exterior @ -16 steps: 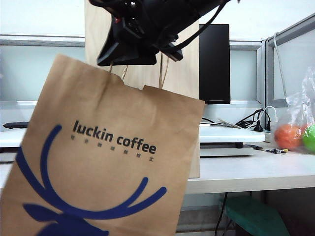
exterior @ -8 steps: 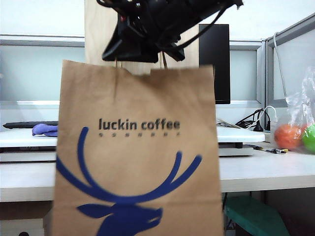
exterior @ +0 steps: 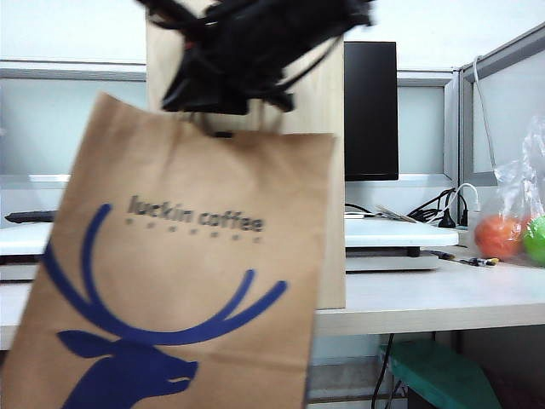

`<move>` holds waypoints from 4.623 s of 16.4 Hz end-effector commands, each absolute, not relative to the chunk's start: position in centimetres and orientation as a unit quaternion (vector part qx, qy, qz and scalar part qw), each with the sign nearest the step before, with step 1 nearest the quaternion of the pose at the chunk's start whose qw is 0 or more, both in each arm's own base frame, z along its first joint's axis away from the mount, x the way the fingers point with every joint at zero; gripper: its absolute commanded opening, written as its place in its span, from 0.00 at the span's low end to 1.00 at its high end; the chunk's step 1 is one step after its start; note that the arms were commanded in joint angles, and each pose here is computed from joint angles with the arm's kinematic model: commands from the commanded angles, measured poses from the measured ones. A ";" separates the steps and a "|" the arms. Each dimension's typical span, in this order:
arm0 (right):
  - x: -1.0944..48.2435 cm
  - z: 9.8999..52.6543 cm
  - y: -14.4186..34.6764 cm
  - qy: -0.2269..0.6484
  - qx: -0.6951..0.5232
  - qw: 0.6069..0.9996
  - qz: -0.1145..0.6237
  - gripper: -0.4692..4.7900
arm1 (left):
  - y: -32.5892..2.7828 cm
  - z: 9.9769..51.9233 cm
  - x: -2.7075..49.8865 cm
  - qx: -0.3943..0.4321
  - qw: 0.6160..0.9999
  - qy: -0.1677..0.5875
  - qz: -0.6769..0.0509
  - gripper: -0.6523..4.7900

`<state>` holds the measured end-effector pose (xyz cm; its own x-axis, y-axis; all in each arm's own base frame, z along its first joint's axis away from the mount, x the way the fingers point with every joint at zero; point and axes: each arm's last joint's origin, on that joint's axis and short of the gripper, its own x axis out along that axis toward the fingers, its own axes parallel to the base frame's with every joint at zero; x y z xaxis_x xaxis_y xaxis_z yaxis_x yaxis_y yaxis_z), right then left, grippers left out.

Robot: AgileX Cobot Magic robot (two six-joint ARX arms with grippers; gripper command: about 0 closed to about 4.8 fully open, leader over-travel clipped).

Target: Pick up the paper bag and hang it on the hook.

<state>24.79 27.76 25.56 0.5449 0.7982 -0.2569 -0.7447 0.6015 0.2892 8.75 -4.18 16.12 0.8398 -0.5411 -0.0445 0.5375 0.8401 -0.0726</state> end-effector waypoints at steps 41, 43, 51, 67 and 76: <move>3.1 36.5 2.2 0.038 0.040 0.968 0.245 0.09 | -0.6 16.2 9.7 -0.032 0.995 0.022 -0.093 0.11; 2.4 35.1 1.0 0.022 0.053 0.971 0.233 0.09 | -0.6 16.2 9.7 -0.032 0.995 0.022 -0.094 0.11; 2.2 30.3 0.1 0.046 0.024 0.986 0.161 0.09 | -0.6 16.2 9.7 -0.032 0.995 0.022 -0.092 0.11; 4.2 26.9 1.2 0.066 0.011 0.997 0.026 0.09 | 0.0 16.2 9.7 -0.032 0.997 0.021 -0.062 0.11; 9.9 17.2 2.1 -0.015 -0.009 0.998 0.065 0.09 | 0.0 16.2 9.7 -0.032 0.997 0.021 -0.062 0.11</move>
